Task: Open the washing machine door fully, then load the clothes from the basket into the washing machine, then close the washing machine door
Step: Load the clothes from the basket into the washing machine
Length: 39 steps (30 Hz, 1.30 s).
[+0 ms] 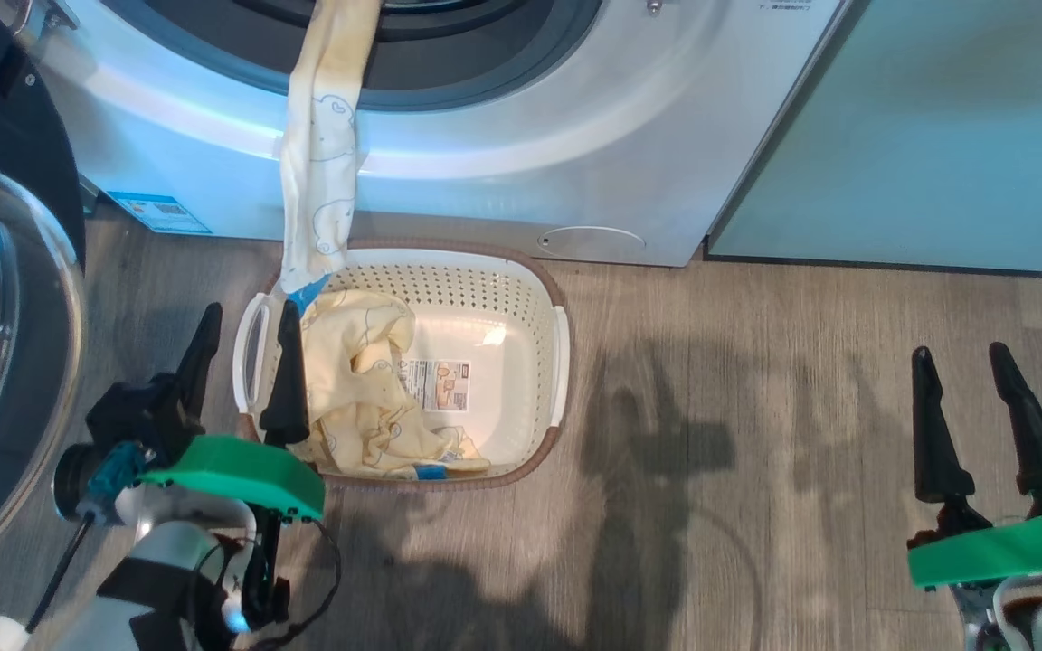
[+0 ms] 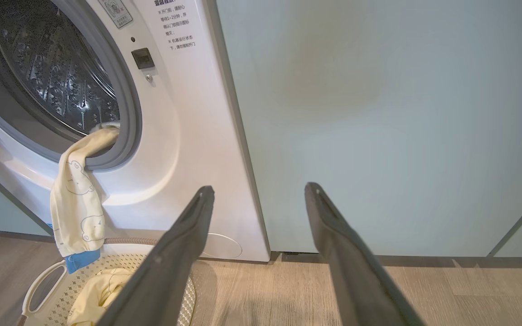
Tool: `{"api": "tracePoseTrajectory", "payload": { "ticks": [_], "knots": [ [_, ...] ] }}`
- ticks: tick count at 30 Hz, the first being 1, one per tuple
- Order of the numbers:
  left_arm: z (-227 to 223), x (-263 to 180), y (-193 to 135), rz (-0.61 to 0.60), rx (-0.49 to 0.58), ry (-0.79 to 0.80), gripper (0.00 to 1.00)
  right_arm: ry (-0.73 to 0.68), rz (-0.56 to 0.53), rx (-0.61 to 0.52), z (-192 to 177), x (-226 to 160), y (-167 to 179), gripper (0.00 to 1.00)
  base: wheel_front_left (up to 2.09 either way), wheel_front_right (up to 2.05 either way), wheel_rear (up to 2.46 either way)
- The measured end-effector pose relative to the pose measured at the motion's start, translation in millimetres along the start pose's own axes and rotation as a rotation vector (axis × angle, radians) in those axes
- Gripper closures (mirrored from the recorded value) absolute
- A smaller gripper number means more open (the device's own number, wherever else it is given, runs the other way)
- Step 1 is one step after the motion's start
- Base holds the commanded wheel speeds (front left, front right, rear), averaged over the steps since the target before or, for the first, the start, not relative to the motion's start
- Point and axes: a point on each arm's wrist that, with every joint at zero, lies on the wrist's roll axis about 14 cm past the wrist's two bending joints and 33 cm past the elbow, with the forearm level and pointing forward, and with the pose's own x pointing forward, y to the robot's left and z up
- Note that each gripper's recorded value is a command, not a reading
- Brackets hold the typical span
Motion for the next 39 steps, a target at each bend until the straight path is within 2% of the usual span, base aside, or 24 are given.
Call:
{"api": "tracePoseTrajectory", "payload": {
  "ticks": [9,17,31,39],
  "knots": [
    [-18.8,4.6,1.8,-0.006,0.006,0.048,0.0,0.025,-0.004,0.001,-9.3,1.8,-1.7,0.0,0.0,0.0,0.0],
    [-46.0,36.3,-0.3,-0.049,-0.017,0.113,0.0,0.079,-0.029,0.01,-29.5,4.9,-10.1,0.0,0.0,0.0,0.0],
    [-148.9,79.3,17.0,-0.076,-0.066,0.465,0.0,0.147,-0.089,0.028,-61.8,20.4,-31.7,0.0,0.0,0.0,0.0],
    [-180.2,108.6,33.1,-0.068,-0.058,0.58,0.0,0.166,-0.113,0.036,-74.2,29.3,-41.7,0.0,0.0,0.0,0.0]
  ]
}}
